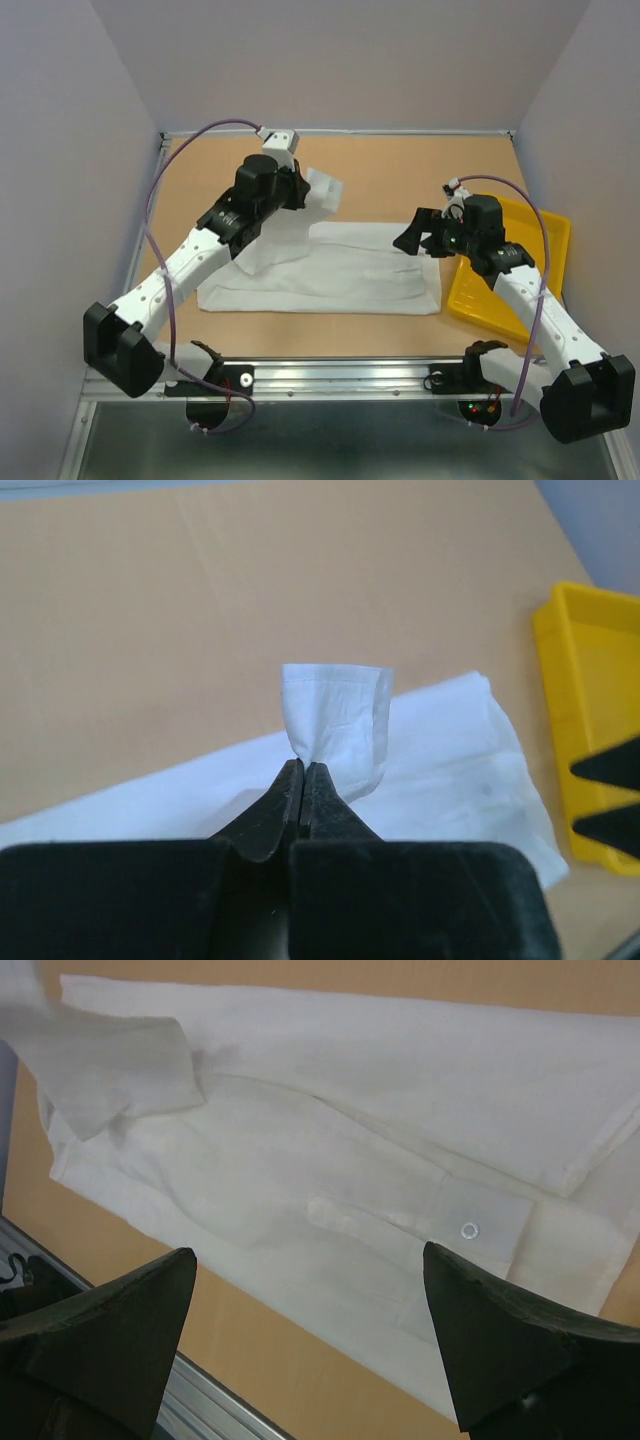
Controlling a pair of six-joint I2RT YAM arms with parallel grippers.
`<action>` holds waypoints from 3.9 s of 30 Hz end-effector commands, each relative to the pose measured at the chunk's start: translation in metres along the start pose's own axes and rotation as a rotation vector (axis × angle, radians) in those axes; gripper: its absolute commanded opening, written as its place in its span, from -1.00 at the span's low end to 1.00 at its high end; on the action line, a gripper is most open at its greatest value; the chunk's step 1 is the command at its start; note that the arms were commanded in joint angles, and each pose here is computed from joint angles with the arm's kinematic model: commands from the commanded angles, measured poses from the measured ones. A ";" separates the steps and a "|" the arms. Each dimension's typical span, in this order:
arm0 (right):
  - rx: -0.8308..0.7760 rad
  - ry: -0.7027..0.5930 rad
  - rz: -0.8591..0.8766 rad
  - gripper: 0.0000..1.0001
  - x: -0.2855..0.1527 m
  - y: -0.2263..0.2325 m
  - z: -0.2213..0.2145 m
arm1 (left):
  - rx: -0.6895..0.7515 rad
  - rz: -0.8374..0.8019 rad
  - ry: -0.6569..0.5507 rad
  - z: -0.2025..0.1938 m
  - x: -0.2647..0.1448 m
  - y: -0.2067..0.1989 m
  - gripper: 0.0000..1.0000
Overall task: Fold and stack the long sleeve shirts
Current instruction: Fold the shirt
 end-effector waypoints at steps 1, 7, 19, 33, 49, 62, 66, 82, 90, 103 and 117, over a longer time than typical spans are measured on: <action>-0.071 -0.103 0.017 1.00 -0.016 0.017 0.026 | 0.093 -0.192 0.130 -0.058 -0.024 -0.036 -1.00; -0.092 -0.124 -0.002 1.00 -0.023 0.014 0.019 | 0.115 -0.412 0.195 -0.115 -0.060 -0.086 -1.00; -0.139 0.016 0.118 0.99 -0.022 0.015 -0.033 | 0.259 -0.514 0.349 -0.193 -0.072 -0.124 -0.54; -0.222 0.211 0.058 0.89 0.015 0.032 -0.066 | 0.071 -0.200 0.198 -0.131 -0.054 -0.057 0.86; -0.162 0.271 -0.195 0.67 0.063 0.004 -0.062 | -0.244 0.505 0.229 -0.088 0.010 0.154 0.80; -0.201 0.336 -0.271 0.66 0.112 -0.013 -0.062 | -0.418 0.687 0.325 -0.112 0.050 0.247 0.75; -0.243 0.326 -0.282 0.66 0.123 -0.014 -0.052 | -0.423 0.724 0.323 -0.111 0.061 0.267 0.75; -0.578 0.417 -0.029 0.72 0.060 0.081 -0.105 | -0.336 0.734 0.109 -0.040 0.023 0.253 0.89; -0.711 0.579 -0.009 0.43 0.050 0.114 -0.176 | -0.281 0.710 -0.057 -0.013 -0.036 0.216 0.91; -0.790 0.676 -0.150 0.22 0.064 0.105 -0.230 | -0.263 0.698 -0.126 -0.038 -0.070 0.203 0.91; -0.808 0.668 -0.079 -0.99 0.052 0.123 -0.221 | -0.258 0.702 -0.101 -0.039 -0.064 0.207 0.91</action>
Point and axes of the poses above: each gripper's point midway between its finger pads, its own x axis out along the fingers, its own y axis along the line the jaws close on, z = x × y, the point moved 7 cm from there along -x, back along the fingers
